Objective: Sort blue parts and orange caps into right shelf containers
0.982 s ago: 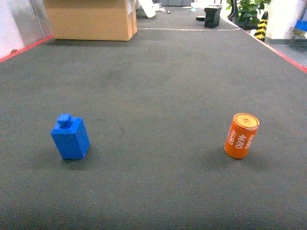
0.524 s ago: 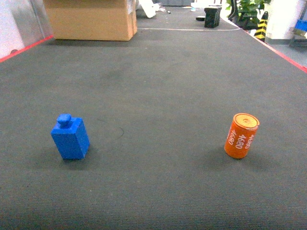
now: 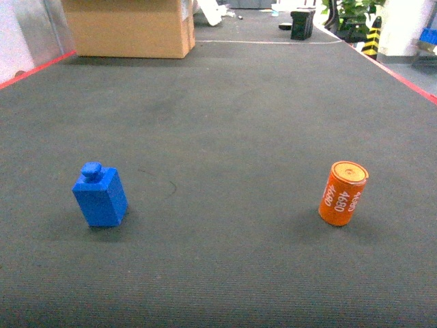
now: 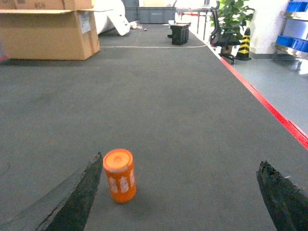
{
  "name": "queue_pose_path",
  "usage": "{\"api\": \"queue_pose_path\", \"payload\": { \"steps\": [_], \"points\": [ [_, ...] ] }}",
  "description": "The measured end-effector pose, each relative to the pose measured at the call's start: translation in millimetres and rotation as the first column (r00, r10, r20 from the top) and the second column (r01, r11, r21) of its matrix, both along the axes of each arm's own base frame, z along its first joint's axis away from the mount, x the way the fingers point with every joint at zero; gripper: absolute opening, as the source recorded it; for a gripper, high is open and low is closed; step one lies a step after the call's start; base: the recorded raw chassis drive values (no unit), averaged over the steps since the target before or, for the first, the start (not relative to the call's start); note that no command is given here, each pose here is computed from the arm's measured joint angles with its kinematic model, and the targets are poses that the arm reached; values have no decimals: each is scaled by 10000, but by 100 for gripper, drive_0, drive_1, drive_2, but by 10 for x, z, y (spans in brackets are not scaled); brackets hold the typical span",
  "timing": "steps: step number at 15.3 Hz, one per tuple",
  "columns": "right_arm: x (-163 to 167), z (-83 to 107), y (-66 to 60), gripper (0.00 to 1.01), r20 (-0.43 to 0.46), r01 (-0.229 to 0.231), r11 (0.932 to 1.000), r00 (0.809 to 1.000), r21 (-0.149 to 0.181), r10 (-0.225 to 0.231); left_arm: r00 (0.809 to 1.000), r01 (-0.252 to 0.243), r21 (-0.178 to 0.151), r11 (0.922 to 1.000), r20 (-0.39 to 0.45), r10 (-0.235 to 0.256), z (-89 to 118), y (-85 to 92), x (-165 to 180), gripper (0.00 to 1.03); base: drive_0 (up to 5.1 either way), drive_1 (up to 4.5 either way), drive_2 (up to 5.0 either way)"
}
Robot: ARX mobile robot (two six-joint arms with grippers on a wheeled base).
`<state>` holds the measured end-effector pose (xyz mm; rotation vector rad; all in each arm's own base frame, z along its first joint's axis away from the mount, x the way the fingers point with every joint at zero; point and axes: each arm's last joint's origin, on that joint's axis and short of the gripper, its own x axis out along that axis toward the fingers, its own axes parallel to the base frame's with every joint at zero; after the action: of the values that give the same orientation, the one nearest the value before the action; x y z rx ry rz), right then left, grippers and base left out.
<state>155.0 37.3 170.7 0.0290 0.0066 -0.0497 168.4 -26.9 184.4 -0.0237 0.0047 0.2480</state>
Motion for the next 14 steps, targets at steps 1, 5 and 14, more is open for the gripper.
{"api": "queue_pose_path", "payload": {
  "steps": [1,5,14],
  "points": [
    [251,34,41,98,243,-15,9997,9997,232,9,9982,584,-67,9983,129,-583,18,-85,301,98,0,0,0],
    [937,-436,319,98,-1695,-587,9977,9835,354,638,9718,1434,-639,9876,-1796,-1527,-510,-238,1160,98,0,0,0],
    [1431,-631,597,98,-2224,-878,9947,9700,539,977,9469,1814,-1142,9768,-2477,-2048,-775,-315,1528,98,0,0,0]
  ]
}}
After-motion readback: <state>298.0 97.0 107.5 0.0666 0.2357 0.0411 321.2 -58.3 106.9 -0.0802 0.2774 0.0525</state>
